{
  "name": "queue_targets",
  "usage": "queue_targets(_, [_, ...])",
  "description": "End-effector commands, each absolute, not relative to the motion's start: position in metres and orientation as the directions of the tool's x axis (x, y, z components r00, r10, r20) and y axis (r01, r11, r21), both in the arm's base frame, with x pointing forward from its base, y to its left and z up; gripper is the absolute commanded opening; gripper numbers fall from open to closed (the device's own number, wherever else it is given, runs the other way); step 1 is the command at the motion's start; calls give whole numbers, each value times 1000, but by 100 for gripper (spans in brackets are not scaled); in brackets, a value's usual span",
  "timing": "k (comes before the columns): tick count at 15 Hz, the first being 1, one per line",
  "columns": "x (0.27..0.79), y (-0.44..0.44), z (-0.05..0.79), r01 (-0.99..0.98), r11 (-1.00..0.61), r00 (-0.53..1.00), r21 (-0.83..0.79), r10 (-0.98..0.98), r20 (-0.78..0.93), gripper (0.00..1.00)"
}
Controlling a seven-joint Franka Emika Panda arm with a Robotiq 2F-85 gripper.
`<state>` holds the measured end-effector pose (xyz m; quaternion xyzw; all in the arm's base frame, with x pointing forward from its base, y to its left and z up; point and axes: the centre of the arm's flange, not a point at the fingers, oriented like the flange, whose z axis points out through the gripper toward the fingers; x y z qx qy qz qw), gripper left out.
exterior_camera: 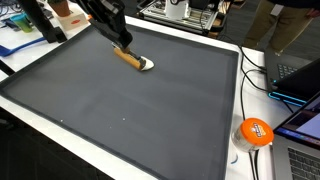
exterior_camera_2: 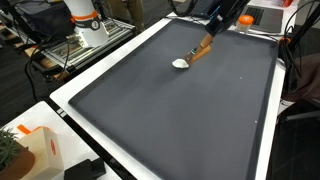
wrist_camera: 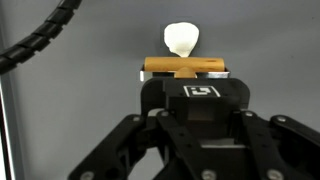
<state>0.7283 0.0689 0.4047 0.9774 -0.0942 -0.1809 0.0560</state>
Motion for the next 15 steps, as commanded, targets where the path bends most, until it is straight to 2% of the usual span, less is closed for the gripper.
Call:
queue_targets(1, [773, 73, 409, -161, -980, 926, 116, -191, -327, 22])
queue_targets(15, [780, 76, 393, -156, -982, 931, 103, -181, -316, 22])
